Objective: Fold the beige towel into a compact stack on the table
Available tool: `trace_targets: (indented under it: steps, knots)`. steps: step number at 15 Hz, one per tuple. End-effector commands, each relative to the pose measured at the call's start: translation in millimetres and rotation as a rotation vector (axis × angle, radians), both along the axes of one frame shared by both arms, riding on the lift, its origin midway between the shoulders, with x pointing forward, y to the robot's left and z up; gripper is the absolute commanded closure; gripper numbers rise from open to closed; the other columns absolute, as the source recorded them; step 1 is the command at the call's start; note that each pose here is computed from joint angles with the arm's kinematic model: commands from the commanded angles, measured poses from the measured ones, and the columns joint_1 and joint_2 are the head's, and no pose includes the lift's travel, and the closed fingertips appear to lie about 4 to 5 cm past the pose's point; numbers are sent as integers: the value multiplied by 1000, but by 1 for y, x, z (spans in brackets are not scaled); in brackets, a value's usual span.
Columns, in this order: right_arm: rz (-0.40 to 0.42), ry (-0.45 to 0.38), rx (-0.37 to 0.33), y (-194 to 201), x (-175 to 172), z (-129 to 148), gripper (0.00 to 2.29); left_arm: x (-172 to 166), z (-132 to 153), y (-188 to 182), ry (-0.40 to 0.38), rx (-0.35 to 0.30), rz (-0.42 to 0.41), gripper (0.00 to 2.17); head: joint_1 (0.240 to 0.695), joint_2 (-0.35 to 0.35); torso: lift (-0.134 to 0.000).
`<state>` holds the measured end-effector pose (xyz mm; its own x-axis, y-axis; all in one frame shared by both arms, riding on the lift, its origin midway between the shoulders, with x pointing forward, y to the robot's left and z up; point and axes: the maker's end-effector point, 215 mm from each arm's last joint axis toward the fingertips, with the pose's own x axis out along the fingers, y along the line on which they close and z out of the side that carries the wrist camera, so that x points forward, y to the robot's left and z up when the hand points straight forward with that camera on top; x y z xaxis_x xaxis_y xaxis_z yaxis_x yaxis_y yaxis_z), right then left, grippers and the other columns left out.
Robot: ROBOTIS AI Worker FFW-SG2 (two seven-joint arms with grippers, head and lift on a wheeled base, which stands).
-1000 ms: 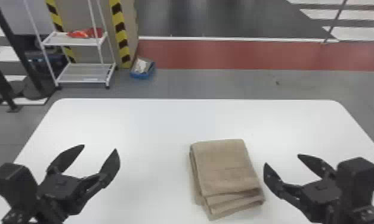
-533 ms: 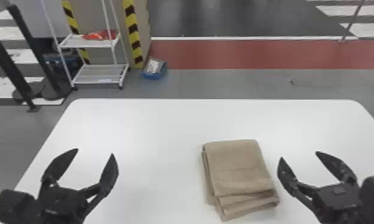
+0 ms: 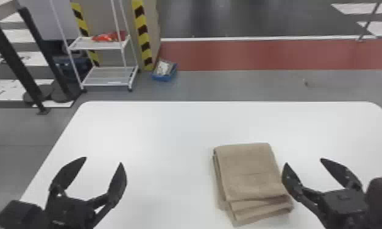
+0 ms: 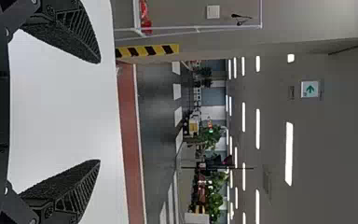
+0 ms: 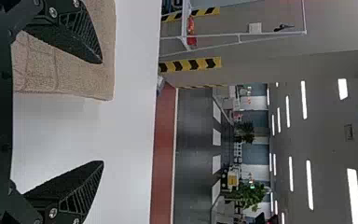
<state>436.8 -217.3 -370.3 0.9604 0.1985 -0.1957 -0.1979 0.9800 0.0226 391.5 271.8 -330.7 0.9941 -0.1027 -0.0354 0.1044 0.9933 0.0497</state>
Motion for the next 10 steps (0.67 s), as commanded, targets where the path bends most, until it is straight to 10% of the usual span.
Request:
trace_targets:
  steps: [1,10]
  knots:
    - [4,0,6,4,1,0,134,-1,1,0,-1,0,1,134,695,73,-124]
    - [17,3,11,11,0,0,134,-1,1,-1,0,-1,-6,134,695,83,-124]
